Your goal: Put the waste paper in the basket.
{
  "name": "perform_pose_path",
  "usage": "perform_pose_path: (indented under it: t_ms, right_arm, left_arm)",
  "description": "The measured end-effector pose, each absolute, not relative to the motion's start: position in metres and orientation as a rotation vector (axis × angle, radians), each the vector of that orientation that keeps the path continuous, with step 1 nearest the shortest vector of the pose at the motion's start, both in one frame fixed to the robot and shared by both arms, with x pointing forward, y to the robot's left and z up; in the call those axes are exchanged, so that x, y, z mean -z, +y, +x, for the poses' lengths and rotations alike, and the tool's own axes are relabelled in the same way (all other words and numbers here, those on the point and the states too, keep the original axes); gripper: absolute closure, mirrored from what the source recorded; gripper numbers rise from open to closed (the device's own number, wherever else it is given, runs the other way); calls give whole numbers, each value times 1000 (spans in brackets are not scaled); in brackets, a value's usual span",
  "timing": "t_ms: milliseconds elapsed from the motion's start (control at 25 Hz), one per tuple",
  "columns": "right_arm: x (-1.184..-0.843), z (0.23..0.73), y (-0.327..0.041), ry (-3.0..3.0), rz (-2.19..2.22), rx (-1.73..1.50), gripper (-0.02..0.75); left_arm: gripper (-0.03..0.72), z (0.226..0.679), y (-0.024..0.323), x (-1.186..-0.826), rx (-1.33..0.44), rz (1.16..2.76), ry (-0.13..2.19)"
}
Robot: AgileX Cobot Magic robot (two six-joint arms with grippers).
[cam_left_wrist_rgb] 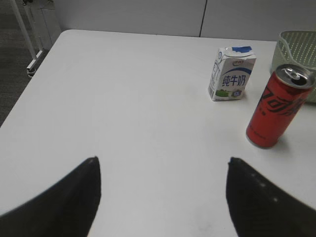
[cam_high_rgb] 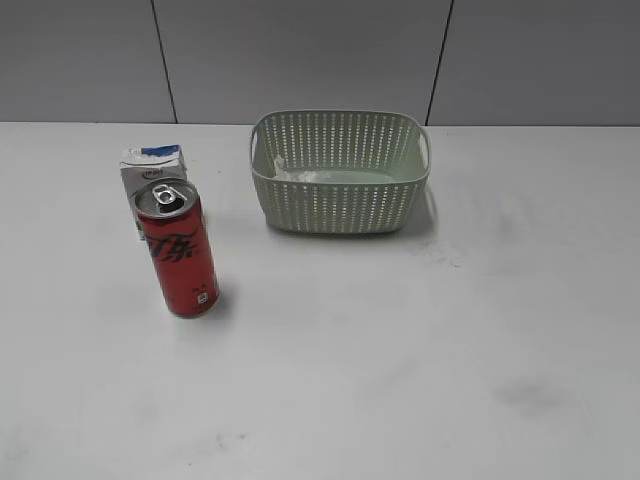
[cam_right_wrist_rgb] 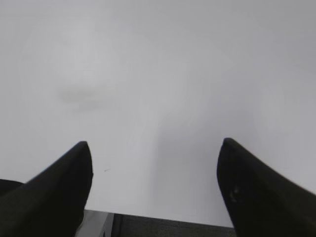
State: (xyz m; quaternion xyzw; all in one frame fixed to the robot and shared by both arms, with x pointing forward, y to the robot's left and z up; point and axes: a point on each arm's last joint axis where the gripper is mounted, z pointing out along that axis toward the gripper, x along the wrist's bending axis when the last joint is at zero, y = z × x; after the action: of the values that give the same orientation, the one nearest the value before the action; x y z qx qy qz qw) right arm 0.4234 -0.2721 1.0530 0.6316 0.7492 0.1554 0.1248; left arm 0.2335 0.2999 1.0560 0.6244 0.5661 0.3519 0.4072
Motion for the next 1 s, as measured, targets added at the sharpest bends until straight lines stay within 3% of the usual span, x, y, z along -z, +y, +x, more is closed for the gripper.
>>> perform_pose_path:
  t_ms: [480, 1000]
  right_arm:
    - [-1022, 316, -286, 2033, 1709, -665, 146]
    - [-1040, 254, -294, 1715, 1429, -1011, 145]
  left_arm:
    - [104, 233, 300, -1056, -887, 1574, 1427]
    - [104, 233, 300, -1056, -887, 1574, 1427]
